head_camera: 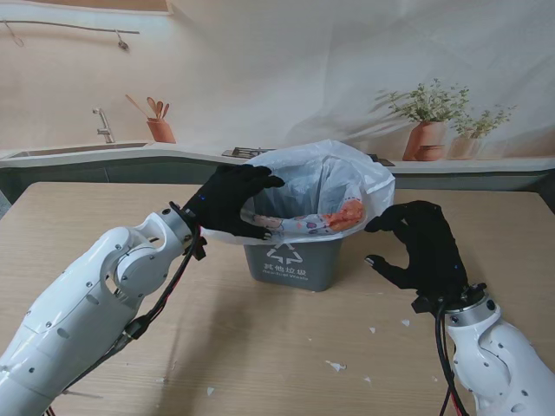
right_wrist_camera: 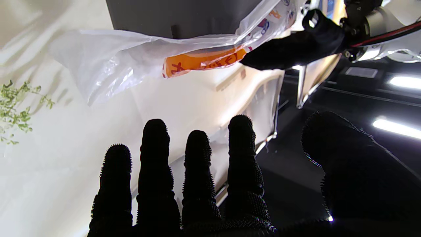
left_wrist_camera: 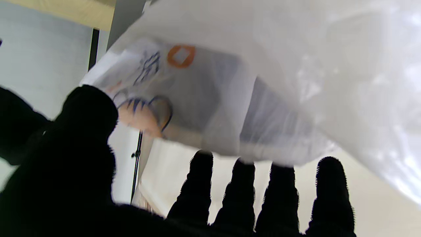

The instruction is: Fit the garbage bag over the bin

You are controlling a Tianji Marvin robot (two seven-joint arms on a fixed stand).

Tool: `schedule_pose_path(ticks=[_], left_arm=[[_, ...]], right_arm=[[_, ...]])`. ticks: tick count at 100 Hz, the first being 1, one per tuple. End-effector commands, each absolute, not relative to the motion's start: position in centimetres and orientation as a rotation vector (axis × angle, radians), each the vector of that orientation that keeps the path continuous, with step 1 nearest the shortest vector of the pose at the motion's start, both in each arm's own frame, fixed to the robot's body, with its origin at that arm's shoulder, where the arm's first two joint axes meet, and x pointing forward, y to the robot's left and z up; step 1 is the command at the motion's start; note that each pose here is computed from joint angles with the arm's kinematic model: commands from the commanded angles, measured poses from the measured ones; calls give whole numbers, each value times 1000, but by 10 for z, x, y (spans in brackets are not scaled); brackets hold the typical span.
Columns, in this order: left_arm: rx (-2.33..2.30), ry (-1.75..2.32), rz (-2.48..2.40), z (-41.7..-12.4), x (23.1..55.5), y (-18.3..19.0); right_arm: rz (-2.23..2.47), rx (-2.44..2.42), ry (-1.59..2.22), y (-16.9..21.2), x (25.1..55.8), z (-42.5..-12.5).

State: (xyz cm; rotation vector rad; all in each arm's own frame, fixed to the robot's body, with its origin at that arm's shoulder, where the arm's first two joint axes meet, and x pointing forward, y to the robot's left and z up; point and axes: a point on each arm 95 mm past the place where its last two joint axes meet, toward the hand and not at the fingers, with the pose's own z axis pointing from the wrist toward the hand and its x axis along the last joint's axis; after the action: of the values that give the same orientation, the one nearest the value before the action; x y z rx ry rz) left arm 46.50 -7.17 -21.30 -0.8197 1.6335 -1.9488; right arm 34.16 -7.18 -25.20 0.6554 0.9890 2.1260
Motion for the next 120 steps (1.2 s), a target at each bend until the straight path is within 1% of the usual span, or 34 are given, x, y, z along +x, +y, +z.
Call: schedule_pose_path(ticks=[1, 22, 42, 58, 81, 96, 106, 120], left_arm=[[-791, 1609, -1996, -202, 456, -76], [-843, 1453, -2115, -179, 435, -64], [-893, 1369, -2130, -177, 411, -38], [-938, 1300, -2131, -187, 390, -15], [-999, 1208, -2115, -212, 363, 10], [-1110, 1146, -2103, -232, 356, 18], [-1164, 1149, -2080, -246, 354, 21], [-1278, 1133, -2055, -270, 353, 21]], right_arm=[[2141, 646, 975, -68, 339, -246], [2206, 637, 938, -57, 343, -223], [2287, 737, 960, -42, 344, -213], [2347, 887, 920, -30, 340, -215], [2397, 1193, 748, -26, 329, -234], [2352, 1345, 669, -27, 318, -253], [2321, 1428, 650, -30, 317, -268], [2295, 1563, 725, -35, 317, -281]])
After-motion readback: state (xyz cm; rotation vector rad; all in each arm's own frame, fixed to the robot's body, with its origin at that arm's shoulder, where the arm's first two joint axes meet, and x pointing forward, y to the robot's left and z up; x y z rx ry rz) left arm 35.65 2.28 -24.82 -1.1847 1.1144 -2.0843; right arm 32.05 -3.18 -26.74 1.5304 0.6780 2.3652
